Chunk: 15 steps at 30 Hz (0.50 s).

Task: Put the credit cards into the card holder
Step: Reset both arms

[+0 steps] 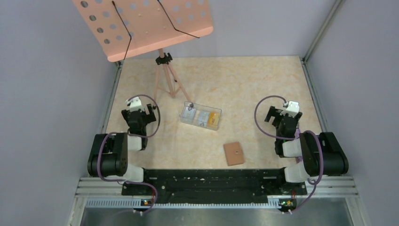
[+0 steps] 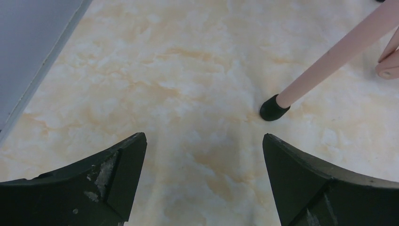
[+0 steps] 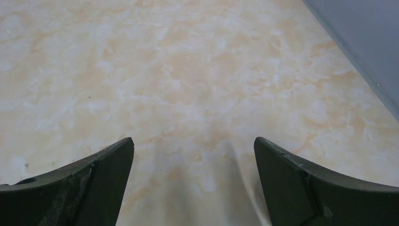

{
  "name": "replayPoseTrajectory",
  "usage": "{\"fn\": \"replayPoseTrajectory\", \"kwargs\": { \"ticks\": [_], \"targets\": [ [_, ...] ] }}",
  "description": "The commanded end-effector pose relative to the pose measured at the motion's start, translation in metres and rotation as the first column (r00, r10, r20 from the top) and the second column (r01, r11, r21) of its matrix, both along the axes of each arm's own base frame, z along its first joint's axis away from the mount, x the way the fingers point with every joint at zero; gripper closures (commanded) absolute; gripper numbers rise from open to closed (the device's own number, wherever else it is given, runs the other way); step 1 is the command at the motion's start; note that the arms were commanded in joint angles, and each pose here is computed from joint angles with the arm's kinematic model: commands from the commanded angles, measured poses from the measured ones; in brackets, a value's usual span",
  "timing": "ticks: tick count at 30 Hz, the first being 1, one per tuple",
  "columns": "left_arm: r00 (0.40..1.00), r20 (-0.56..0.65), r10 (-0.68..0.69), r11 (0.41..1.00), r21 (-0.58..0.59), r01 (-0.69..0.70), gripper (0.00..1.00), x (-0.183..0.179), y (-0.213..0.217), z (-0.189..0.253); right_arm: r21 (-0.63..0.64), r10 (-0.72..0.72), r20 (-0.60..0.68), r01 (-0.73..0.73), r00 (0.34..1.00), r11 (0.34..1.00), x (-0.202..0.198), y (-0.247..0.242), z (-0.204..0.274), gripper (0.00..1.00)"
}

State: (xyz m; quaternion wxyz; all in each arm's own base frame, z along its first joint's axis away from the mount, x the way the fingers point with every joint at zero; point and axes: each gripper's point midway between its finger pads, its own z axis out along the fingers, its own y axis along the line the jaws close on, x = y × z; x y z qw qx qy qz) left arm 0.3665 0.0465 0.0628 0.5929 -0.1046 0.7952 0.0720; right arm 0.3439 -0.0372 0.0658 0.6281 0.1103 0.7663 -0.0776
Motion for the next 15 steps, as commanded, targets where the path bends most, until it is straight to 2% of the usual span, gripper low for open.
{"fn": "replayPoseTrajectory", "kwargs": {
  "ticks": [1, 15],
  "targets": [
    [0.987, 0.159, -0.011, 1.0, -0.004, 0.011, 0.01, 0.0166, 0.0004, 0.0422, -0.007, 0.059, 0.165, -0.059, 0.985, 0.998, 0.0162, 0.0084, 0.0405, 0.01],
    [0.987, 0.161, -0.029, 1.0, 0.009, 0.028, 0.01, 0.0178, -0.0014, 0.0418, -0.013, 0.074, 0.157, -0.073, 0.985, 0.997, 0.017, 0.0107, 0.0399, 0.01]
  ]
}}
